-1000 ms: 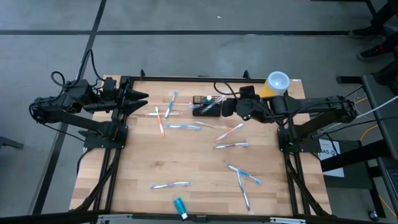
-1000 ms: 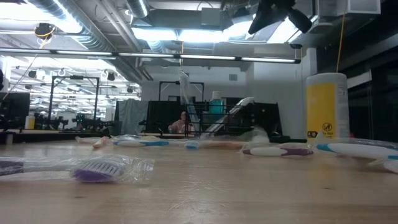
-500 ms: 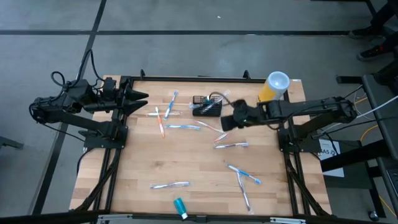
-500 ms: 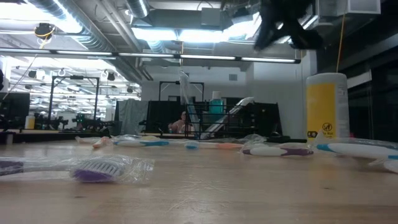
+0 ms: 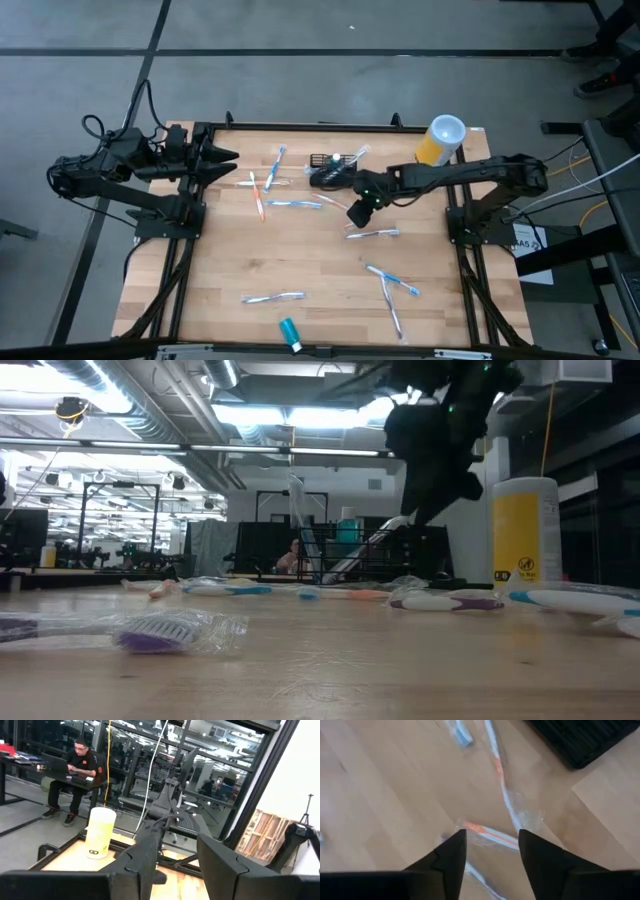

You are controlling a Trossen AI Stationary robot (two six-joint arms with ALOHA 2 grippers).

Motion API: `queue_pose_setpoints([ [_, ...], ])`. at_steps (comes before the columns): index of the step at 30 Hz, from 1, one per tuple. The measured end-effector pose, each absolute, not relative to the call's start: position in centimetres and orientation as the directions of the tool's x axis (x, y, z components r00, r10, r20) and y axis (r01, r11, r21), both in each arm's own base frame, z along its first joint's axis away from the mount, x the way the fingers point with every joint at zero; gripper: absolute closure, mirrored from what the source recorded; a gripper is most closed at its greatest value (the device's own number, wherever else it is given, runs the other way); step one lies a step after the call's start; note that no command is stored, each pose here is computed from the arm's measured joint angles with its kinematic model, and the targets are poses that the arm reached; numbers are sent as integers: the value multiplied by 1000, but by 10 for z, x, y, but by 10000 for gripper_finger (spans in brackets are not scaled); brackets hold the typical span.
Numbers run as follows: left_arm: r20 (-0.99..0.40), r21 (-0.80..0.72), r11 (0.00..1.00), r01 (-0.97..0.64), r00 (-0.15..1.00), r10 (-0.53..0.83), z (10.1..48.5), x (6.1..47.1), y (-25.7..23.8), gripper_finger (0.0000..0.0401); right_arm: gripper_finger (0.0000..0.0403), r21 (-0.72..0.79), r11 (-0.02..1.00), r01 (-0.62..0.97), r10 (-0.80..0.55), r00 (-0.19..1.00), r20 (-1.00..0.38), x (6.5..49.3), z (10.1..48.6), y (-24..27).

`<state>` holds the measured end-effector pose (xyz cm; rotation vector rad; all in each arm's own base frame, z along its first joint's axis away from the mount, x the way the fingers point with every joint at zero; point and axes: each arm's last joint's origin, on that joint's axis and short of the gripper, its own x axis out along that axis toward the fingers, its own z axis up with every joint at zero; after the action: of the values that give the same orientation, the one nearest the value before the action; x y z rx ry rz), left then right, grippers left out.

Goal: Pick & Place toothbrushing station
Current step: Put the orange toothbrush into the black mesh organizer

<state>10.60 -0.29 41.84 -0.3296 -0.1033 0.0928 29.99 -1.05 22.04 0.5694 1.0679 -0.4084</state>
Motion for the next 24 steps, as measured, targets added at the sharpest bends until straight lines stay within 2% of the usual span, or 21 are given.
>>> queue_pose_setpoints([
  [5,99,-353,934,-62,990,103,420,106,-3,267,200,181,821,542,-47,380,-924,305,206,-18],
  [13,141,-355,935,-18,987,73,424,105,-4,267,198,114,844,525,-56,296,-954,311,181,-31],
  [24,141,-352,936,2,989,51,424,106,-4,267,198,125,836,534,-14,249,-968,319,157,-38],
])
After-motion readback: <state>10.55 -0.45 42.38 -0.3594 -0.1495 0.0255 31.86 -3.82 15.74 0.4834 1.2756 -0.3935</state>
